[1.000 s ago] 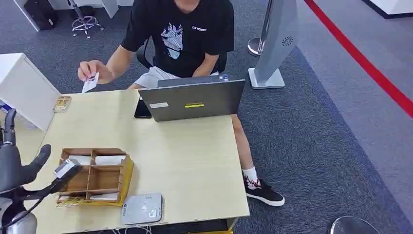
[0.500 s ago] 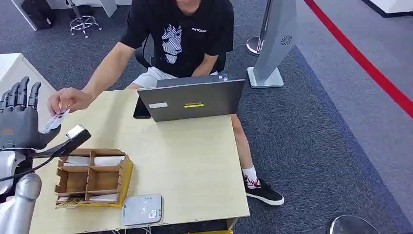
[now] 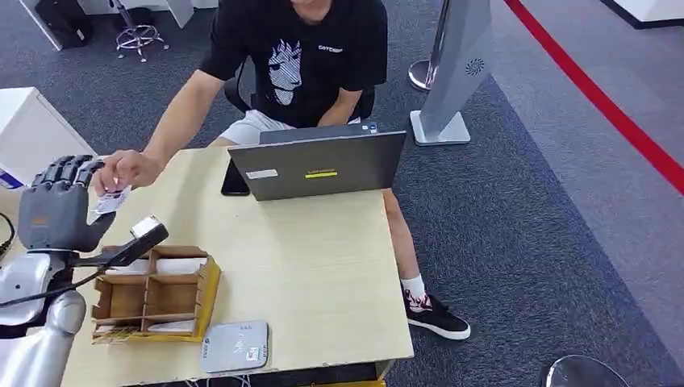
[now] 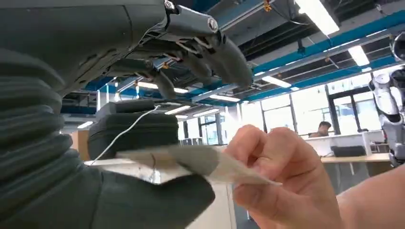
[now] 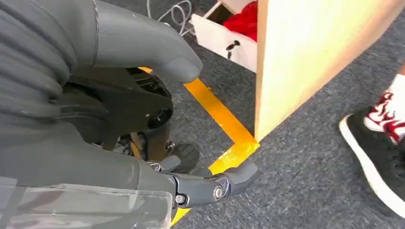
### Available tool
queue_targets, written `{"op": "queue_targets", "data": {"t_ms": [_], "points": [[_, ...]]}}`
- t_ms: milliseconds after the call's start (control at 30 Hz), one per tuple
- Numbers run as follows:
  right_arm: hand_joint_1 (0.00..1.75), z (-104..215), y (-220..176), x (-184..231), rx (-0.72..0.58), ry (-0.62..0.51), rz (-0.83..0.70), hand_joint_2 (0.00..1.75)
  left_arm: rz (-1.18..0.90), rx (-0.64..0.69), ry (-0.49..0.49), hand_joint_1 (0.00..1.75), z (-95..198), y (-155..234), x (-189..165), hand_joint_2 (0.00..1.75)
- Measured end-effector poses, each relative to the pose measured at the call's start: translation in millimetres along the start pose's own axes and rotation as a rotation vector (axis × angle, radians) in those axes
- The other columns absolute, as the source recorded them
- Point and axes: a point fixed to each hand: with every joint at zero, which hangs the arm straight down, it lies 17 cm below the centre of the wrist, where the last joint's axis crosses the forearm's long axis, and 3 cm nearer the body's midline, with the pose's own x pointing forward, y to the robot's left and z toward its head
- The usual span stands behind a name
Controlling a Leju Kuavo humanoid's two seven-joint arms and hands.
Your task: Pass the card to the sensor for recognition and then transmit it.
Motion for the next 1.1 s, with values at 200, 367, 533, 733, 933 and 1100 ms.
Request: {"op": "queue_targets", "data": {"t_ms": [200,367,533,733,933,1100], "points": [[0.0,-0.1,-2.6,-2.6,-0.008,0.014,-0.008,1.75,0.004,0.002,-0.02,1.75,-0.7,0.1,9.8,1.75],[0.0,-0.1,-3.2,-4.3,-0.011,0.024,-0.008,1.75,0.016,0.018,-0.025,1.75,-3.1,5.2,12.2,1.75],[0.0,-0.3,-5.9,-8.3,-0.023,0.047,-0.001,1.75,0.023,0.038,-0.071,1.75,-5.2,10.3,28.8,1.75],[0.0,-0.7,-10.8,-12.6,-0.046,0.071,0.003,1.75,0.076,0.081,-0.211,1.75,6.9,18.1,106.0,1.75],[0.0,-1.0,-13.2,-13.4,-0.051,0.08,-0.003,1.75,0.223,0.051,-0.363,1.75,48.7,4.3,213.7,1.75],[0.0,-1.7,-16.0,-9.1,-0.062,0.057,-0.002,1.75,0.367,0.014,-0.44,1.75,89.8,-4.0,278.0,1.75]]}}
